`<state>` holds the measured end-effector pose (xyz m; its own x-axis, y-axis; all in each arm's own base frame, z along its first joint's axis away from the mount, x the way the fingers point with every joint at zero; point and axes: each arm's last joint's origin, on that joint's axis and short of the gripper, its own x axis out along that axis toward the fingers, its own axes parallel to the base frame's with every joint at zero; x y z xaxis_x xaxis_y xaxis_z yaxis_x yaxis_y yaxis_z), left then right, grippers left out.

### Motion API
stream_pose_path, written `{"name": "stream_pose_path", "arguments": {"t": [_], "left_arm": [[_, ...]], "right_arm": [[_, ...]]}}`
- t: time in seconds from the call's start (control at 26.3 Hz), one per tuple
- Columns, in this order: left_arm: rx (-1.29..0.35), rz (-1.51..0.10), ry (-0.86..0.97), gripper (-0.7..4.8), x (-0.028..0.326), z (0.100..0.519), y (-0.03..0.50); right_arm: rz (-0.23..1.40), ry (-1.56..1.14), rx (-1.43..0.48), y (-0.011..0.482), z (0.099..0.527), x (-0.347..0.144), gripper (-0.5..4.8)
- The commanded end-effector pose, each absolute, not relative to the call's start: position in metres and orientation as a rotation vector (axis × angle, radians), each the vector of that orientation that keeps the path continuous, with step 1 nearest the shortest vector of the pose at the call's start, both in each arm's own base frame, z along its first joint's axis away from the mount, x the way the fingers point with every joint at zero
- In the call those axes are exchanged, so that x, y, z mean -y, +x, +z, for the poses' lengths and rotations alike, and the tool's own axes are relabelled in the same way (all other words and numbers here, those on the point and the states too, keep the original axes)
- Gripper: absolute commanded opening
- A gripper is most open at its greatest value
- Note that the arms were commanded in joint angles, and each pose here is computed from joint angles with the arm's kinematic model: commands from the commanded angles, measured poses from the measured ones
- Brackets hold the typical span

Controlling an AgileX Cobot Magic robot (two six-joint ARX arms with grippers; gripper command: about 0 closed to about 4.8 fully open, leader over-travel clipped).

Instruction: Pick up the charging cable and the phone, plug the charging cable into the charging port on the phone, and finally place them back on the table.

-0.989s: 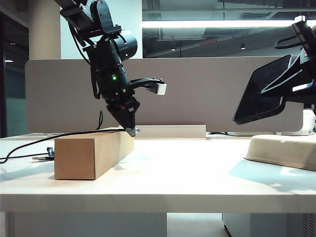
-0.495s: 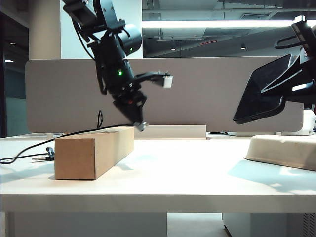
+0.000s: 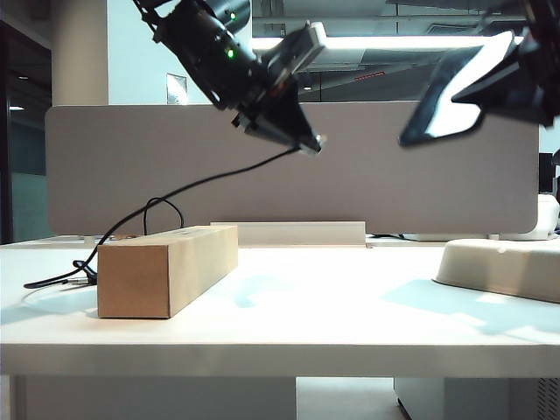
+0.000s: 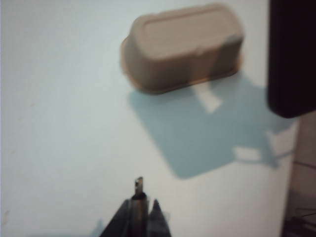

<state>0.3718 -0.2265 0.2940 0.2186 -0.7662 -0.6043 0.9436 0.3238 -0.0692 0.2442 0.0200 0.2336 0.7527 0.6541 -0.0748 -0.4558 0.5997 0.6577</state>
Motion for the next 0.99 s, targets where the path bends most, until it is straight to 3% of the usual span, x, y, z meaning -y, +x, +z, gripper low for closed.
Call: {"name": "stream_pose_path", "arguments": {"t": [0.04,0.46,0.99], "left_arm": [[-0.56,-1.333,0.257,-0.06,0.226,0.308,0.365],[-0.5,-1.647,-0.062,-0.06,0.227,0.339,0.352],[-0.415,-1.776,-0.06,-0.06,0.258,0.348,0.336]], "right_arm": [[0.731,0.637,-0.204,0.247,0.259,-0.021,-0.07],[0.826,0.671,0.004,0.248,0.305,-0.022,-0.07],[0.891,0.743,0.099,0.243,0.318,-0.028,-0.07]]}}
